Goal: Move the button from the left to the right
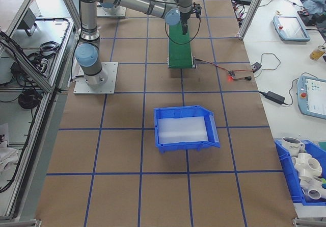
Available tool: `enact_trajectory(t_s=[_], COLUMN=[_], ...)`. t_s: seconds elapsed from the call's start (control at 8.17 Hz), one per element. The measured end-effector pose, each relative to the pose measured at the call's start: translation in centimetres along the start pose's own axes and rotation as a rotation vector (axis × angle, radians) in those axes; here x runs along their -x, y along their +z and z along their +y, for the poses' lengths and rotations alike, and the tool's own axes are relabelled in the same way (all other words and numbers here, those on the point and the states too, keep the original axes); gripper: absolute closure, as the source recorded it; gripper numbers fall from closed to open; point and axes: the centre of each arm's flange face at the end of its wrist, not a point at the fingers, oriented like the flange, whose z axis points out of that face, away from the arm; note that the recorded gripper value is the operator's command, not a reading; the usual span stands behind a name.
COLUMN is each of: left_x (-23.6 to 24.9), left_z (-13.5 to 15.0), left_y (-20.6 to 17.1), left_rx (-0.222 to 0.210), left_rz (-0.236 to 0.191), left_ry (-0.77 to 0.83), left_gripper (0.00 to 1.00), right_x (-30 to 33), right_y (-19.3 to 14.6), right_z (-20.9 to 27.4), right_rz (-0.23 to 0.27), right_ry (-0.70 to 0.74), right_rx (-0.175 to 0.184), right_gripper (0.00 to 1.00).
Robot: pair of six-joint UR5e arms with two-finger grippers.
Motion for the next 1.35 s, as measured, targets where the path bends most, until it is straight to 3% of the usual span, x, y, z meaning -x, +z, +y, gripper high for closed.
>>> enact_trajectory(t_s=[0.37, 0.49, 0.61, 0.98, 1.22, 1.35], left_x=[0.0, 0.0, 0.0, 0.1, 0.6, 0.8], left_z=[0.0, 0.4, 0.8, 1.1, 0.5, 0.1], left_y=[-0.2, -0.5, -0.9, -1.1, -0.5, -0.5], left_rx=[-0.019, -0.028, -0.039, -0.063, -0.053, -0.075], left_rz=[-0.003, -0.007, -0.009, -0.019, -0.08, -0.097], left_ry=[-0.001, 0.0, 0.0, -0.004, -0.01, -0.014], left_gripper=[0.0, 0.0, 0.0, 0.0, 0.0, 0.0], right_x=[0.5, 0.6, 0.4, -5.3, -7.8, -8.0], right_y=[1.3, 1.3, 1.5, 0.4, 0.5, 0.7], right_z=[-0.5, -0.6, -0.7, -2.2, -2.0, -1.7], right_rz=[-0.112, -0.129, -0.117, -0.011, 0.003, -0.007], right_ry=[0.231, 0.312, 0.354, 0.439, 0.453, 0.424], right_rx=[0.018, 0.019, 0.024, 0.034, 0.097, 0.122], right_gripper=[0.0, 0.0, 0.0, 0.0, 0.0, 0.0])
